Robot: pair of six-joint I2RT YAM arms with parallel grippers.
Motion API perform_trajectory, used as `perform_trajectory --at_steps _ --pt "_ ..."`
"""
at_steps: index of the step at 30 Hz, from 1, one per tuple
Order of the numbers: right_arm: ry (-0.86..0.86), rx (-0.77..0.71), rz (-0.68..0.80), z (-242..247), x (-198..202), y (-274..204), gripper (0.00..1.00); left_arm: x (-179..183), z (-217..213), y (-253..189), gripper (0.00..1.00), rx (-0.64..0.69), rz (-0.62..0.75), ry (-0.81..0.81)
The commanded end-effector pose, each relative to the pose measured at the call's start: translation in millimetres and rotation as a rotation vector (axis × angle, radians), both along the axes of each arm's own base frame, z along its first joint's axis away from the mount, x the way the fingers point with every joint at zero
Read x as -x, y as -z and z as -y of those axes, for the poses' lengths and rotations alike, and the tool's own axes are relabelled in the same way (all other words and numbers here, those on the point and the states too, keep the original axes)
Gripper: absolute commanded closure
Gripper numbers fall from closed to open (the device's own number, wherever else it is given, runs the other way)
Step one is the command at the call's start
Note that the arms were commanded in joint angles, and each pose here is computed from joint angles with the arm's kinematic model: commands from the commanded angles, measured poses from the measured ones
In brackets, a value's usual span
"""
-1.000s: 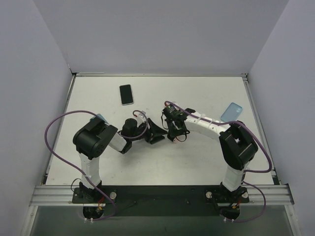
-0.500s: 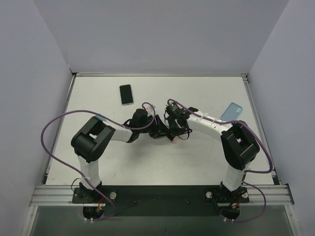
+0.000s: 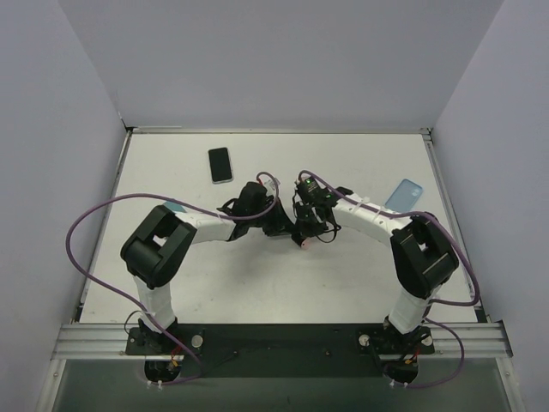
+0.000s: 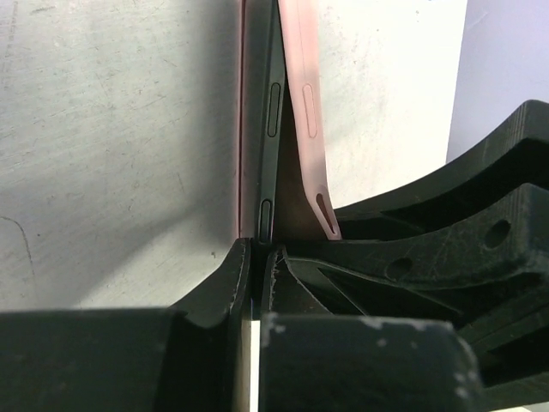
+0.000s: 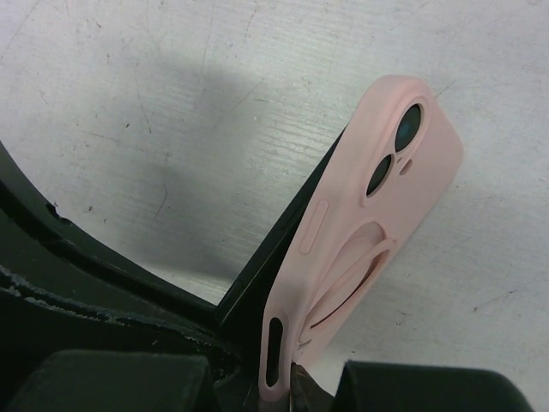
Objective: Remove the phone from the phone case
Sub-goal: Remove the phone case from the phone.
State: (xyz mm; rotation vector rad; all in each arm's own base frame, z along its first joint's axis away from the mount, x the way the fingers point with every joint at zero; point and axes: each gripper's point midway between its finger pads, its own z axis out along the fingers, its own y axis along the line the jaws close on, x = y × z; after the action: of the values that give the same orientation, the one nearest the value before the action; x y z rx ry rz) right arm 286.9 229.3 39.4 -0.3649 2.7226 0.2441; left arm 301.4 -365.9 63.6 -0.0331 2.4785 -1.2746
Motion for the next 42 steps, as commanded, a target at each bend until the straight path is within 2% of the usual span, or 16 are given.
perform_trajectory --at_steps 1,8,12,19,27,32,42 --pt "-0.027 -0.178 -0.095 -19.6 18.5 -13.6 1.00 -2.2 3.6 0.1 1.00 -0.081 0.007 -0.046" --pt "0.016 -0.141 -0.060 15.0 11.1 -31.3 1.00 -6.2 -14.9 -40.3 1.00 -0.175 0.061 -0.056" --pt "0.038 -0.104 -0.034 33.8 12.9 -36.7 1.00 -11.4 -26.2 -61.6 1.00 -0.185 0.087 -0.066" --pt "0.002 -0.116 -0.011 33.5 25.7 -48.1 1.00 -21.2 -45.5 -89.0 1.00 -0.187 0.112 -0.093" --pt "-0.067 0.067 0.015 23.1 42.1 -39.6 1.00 -23.7 -39.2 -128.3 1.00 -0.069 0.128 -0.104" --pt "-0.005 0.121 0.021 27.6 39.5 -27.7 1.00 -22.5 -38.3 -146.0 1.00 -0.016 0.124 -0.111" --pt "-0.033 0.240 0.033 35.4 40.7 -6.7 1.00 -24.7 -45.5 -177.9 1.00 0.072 0.113 -0.121"
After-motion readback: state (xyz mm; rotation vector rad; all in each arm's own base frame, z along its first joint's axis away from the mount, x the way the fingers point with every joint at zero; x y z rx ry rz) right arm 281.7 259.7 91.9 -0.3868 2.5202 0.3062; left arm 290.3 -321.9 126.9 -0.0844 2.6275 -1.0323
